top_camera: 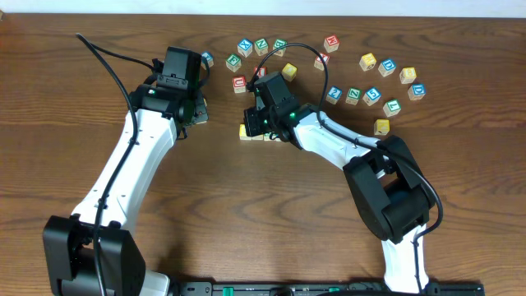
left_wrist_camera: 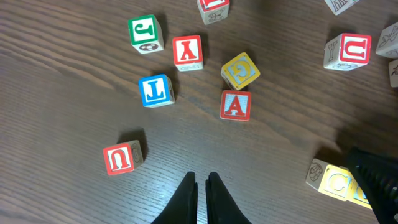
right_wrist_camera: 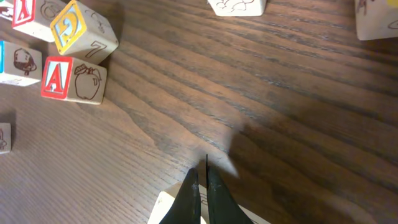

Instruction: Spell out CORL

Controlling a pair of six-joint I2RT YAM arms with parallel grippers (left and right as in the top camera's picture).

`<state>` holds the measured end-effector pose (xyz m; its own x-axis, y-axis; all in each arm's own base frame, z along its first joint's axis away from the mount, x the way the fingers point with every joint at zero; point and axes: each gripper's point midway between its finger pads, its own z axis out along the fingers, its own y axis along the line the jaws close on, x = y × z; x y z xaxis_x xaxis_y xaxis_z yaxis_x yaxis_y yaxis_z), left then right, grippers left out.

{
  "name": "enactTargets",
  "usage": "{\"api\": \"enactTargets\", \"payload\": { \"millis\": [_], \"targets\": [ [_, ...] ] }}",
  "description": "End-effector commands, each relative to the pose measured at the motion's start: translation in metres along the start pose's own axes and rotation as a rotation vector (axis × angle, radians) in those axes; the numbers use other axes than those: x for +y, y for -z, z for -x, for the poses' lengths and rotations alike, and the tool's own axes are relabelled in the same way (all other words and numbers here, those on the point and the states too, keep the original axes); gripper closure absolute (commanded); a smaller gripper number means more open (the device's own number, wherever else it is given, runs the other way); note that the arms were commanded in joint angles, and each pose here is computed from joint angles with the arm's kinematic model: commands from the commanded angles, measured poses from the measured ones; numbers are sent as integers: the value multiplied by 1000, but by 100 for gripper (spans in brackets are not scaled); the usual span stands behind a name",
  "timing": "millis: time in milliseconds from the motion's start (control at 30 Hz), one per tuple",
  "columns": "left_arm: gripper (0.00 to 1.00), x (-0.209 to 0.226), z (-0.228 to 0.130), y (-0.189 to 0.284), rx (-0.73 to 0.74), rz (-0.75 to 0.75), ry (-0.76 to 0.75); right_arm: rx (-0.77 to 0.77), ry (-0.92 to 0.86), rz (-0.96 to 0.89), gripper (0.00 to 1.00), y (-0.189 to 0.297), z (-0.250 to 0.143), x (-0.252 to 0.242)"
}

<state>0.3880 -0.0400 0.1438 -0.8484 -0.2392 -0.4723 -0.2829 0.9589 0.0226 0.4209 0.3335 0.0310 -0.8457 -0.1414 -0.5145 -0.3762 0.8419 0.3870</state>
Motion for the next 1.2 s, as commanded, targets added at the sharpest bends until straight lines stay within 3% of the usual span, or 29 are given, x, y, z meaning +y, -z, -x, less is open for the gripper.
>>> {"api": "enactTargets", "payload": {
  "millis": [0, 733, 967, 1167],
  "targets": [
    [93, 6, -2, -2, 4, 26, 4, 12, 44, 31, 99, -2, -1, 10],
    [93, 6, -4, -2, 13, 29, 5, 4, 36, 23, 99, 1, 5, 6],
    [93, -7, -12, -12, 62, -29, 30, -136, -30, 6, 97, 62, 69, -18],
    [92, -28, -21, -37, 126, -101, 27, -94, -123, -66, 96, 101, 66, -56]
  ]
}}
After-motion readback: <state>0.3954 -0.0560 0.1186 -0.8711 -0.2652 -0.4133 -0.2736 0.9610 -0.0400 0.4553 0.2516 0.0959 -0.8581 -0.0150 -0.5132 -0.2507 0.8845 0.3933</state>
